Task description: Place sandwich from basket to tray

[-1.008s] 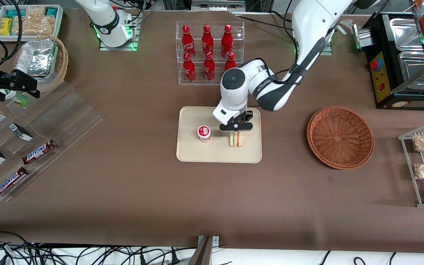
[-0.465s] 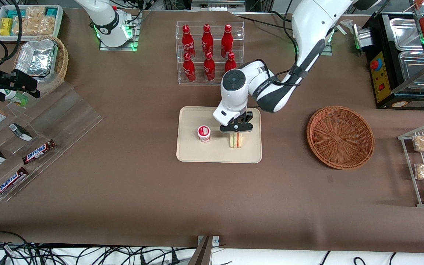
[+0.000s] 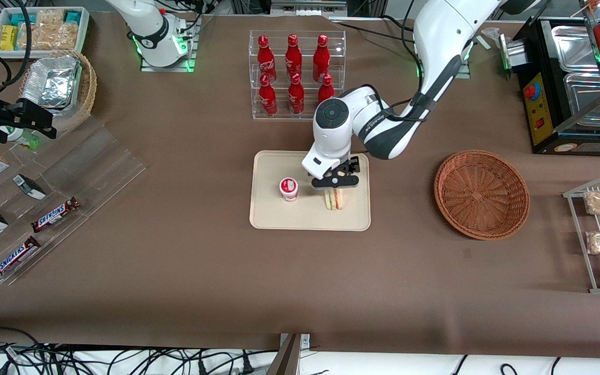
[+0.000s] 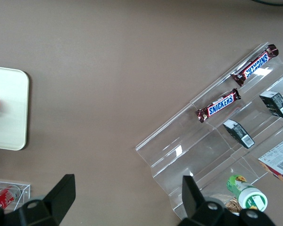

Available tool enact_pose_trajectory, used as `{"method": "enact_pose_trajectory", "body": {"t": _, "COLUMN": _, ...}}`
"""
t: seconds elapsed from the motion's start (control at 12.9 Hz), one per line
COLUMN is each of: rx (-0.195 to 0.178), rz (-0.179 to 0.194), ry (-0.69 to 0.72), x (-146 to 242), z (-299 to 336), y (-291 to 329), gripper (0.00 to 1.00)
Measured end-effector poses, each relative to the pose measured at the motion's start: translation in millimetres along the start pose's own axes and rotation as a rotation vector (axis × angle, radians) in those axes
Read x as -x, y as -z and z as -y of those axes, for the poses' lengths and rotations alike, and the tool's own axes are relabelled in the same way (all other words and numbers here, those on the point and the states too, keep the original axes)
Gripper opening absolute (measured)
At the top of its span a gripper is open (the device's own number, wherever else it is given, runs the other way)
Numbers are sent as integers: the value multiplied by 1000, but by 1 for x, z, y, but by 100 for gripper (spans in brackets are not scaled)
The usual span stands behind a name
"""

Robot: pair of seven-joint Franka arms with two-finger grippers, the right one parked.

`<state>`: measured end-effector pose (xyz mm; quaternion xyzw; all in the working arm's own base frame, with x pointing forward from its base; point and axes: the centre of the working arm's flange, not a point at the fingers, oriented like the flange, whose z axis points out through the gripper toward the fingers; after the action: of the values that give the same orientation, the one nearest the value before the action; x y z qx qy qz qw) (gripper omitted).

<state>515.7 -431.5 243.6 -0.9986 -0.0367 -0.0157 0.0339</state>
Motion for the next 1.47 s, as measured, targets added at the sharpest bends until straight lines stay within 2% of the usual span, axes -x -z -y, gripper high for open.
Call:
{"method": "enact_pose_trajectory", "body": {"t": 0.23, "rx": 4, "rz": -18, "ry": 21, "x": -9, "z": 2, "y": 22, "gripper": 100}}
{"method": "enact_pose_trajectory", "body": {"t": 0.54, "rx": 23, "rz": -22, "ry": 97, "x": -27, "z": 21, "y": 77, "gripper": 100}}
{"method": "enact_pose_trajectory", "body": {"t": 0.7, "rx": 21, "rz": 7, "ry": 131, "x": -39, "z": 33, "y": 105, "gripper": 100}}
{"method": "enact_pose_trajectory", "body": {"t": 0.93, "rx": 27, "rz": 60, "ry": 162, "x": -78, "z": 70, "y": 155, "gripper": 100}}
{"method": "enact_pose_trajectory", "body": {"t": 1.16, "rx": 27, "rz": 63, "ry": 217, "x": -110, "z": 113, "y": 182, "gripper": 100}}
{"method": "enact_pose_trajectory", "body": {"t": 1.47, "rx": 13, "rz": 66, "ry": 268, "x": -130, "z": 157, "y": 194, "gripper": 100}}
